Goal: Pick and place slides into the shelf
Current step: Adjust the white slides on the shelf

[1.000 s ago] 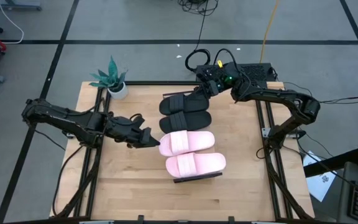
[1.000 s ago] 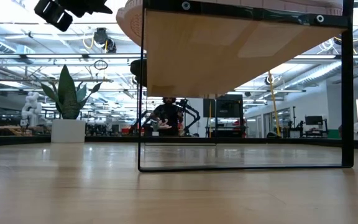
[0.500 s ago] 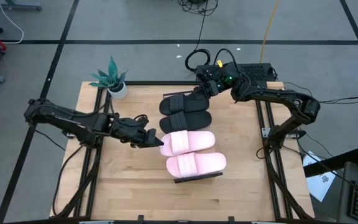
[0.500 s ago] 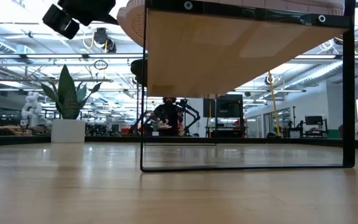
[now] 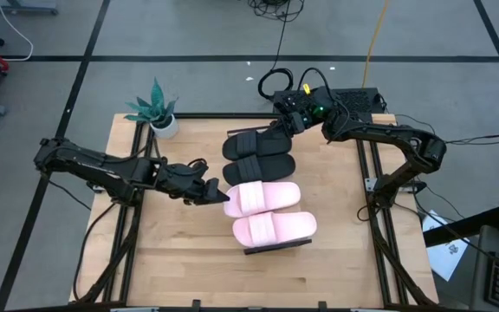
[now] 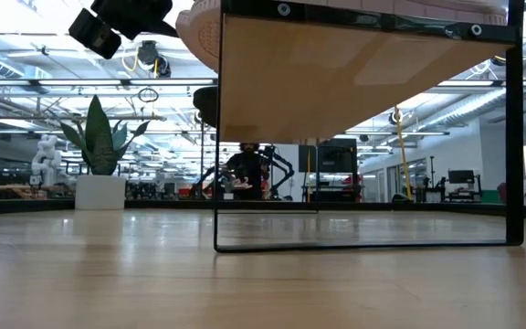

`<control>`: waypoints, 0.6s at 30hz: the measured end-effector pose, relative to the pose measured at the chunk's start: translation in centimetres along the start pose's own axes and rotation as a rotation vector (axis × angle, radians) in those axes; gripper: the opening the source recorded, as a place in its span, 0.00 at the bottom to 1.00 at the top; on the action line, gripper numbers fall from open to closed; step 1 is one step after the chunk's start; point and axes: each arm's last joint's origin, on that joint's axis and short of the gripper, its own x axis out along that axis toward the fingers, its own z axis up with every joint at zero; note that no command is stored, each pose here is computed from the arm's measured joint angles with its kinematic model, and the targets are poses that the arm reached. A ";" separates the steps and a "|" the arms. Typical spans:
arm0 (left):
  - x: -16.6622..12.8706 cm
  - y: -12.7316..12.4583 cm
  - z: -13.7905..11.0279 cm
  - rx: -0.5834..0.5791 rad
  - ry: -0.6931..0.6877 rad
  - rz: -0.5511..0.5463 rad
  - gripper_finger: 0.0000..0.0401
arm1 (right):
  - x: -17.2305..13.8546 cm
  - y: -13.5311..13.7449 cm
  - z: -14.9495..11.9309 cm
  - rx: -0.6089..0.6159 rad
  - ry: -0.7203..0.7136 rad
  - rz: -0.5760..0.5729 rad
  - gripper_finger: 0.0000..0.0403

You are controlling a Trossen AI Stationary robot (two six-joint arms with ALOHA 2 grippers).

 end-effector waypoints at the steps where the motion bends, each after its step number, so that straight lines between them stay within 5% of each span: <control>1: 0.1 0.0 0.0 0.000 -0.001 0.003 0.52 | 0.0 0.0 0.0 0.000 0.000 0.000 0.18; 18: 2.8 0.0 1.2 0.010 0.059 -0.016 0.52 | 0.0 0.0 0.0 0.007 0.002 0.001 0.18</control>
